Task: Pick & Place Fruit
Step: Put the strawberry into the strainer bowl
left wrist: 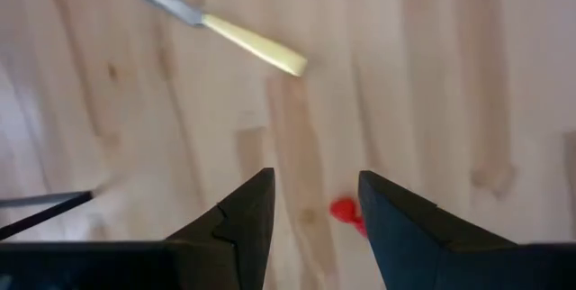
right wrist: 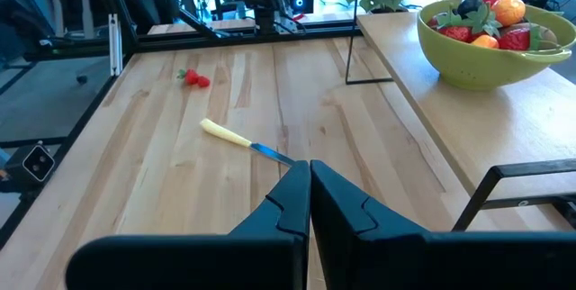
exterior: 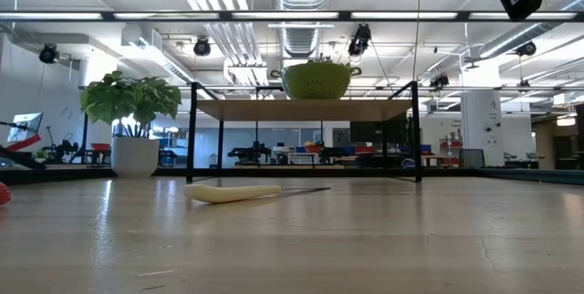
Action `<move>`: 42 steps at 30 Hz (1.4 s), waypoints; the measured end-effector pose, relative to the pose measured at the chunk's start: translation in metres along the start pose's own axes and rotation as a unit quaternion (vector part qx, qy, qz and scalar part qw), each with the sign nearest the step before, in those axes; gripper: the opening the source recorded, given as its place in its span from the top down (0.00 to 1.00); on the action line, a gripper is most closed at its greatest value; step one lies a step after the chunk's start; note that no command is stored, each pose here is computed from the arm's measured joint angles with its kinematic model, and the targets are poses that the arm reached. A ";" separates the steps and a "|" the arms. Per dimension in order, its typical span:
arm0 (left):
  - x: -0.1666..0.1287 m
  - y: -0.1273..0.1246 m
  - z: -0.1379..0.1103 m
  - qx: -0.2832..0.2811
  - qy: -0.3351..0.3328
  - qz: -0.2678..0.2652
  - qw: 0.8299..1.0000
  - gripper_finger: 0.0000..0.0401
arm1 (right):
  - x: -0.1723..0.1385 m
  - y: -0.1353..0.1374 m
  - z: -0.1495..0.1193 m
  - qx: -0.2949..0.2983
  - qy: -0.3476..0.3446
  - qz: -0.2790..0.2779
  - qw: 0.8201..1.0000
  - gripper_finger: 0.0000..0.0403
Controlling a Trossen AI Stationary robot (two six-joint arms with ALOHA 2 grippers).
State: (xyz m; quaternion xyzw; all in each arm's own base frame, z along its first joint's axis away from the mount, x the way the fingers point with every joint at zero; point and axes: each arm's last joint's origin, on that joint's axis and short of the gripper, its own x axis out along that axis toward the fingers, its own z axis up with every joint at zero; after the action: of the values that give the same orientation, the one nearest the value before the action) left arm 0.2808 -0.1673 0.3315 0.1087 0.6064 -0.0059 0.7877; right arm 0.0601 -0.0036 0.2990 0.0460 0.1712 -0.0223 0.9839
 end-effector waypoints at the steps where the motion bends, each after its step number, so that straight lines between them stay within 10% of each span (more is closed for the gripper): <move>1: -0.002 -0.007 -0.003 0.010 -0.002 -0.003 1.000 0.58 | 0.000 0.000 0.000 0.000 0.000 0.000 1.000 0.98; 8: -0.006 -0.052 -0.027 0.065 -0.001 -0.015 0.998 0.58 | 0.000 0.000 0.000 0.000 0.000 0.000 1.000 0.98; 26: 0.049 -0.087 -0.075 -0.110 0.061 0.028 0.992 0.58 | 0.000 0.000 0.000 0.000 0.000 0.000 1.000 0.98; 33: 0.069 -0.085 -0.083 -0.336 0.083 0.051 0.937 0.58 | 0.000 0.000 0.000 0.000 0.000 0.000 1.000 0.98; 42: 0.082 -0.084 -0.087 -0.429 0.076 0.062 0.898 0.58 | 0.000 0.000 0.000 0.000 0.000 0.000 1.000 0.98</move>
State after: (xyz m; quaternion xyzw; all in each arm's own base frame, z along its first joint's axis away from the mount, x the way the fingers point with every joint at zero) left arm 0.2074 -0.2235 0.2187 -0.2023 0.5999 0.3125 0.7082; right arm 0.0601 -0.0036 0.2989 0.0460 0.1714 -0.0222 0.9839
